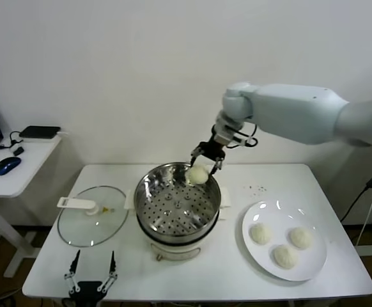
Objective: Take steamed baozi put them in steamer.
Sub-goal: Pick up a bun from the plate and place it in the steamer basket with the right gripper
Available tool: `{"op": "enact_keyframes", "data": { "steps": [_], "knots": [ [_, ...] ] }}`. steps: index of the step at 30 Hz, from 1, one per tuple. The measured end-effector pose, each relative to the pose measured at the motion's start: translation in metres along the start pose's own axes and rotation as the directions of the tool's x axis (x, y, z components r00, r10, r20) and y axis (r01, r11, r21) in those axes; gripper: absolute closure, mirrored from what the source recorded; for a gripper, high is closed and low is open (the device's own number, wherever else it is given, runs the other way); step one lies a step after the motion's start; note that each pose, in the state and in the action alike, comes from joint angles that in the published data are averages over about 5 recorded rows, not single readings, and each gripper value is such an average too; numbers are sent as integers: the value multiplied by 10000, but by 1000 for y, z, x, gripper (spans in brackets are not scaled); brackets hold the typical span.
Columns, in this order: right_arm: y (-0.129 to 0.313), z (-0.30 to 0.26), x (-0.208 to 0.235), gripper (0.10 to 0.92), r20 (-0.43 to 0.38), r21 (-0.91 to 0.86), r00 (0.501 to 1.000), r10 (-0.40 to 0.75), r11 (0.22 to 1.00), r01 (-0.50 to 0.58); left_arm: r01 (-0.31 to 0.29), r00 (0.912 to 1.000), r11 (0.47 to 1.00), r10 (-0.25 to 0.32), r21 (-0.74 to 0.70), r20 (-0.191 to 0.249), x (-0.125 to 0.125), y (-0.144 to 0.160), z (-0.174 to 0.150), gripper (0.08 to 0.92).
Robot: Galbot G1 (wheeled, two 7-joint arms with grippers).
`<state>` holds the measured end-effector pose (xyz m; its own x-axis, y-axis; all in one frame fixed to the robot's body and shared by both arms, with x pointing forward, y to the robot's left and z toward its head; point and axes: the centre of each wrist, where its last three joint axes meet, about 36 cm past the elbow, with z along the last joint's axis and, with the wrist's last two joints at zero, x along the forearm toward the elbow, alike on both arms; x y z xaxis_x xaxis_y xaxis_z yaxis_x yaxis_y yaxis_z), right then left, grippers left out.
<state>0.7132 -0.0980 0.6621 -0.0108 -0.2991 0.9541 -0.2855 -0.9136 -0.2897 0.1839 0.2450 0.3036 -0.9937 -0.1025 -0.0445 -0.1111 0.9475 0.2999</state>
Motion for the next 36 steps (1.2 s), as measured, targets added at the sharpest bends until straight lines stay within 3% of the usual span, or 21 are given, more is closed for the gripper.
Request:
{"op": "enact_keyframes", "data": {
  "steps": [17,27,36],
  "knots": [
    [-31,6,-62,359,329,339,9993,-162,9993,151,17,10000,10000,-17,8,24,1,1,0,177],
    [-36,9,-75,209,384,360,9992,101,9993,-115,28,10000,10000,-28,11,82,0,1,0,177],
    [-33,12,-59,199,400,284,9990,206,9994,-217,49,9999,10000,-49,-5,149,-1,3,-3,177]
  ]
}}
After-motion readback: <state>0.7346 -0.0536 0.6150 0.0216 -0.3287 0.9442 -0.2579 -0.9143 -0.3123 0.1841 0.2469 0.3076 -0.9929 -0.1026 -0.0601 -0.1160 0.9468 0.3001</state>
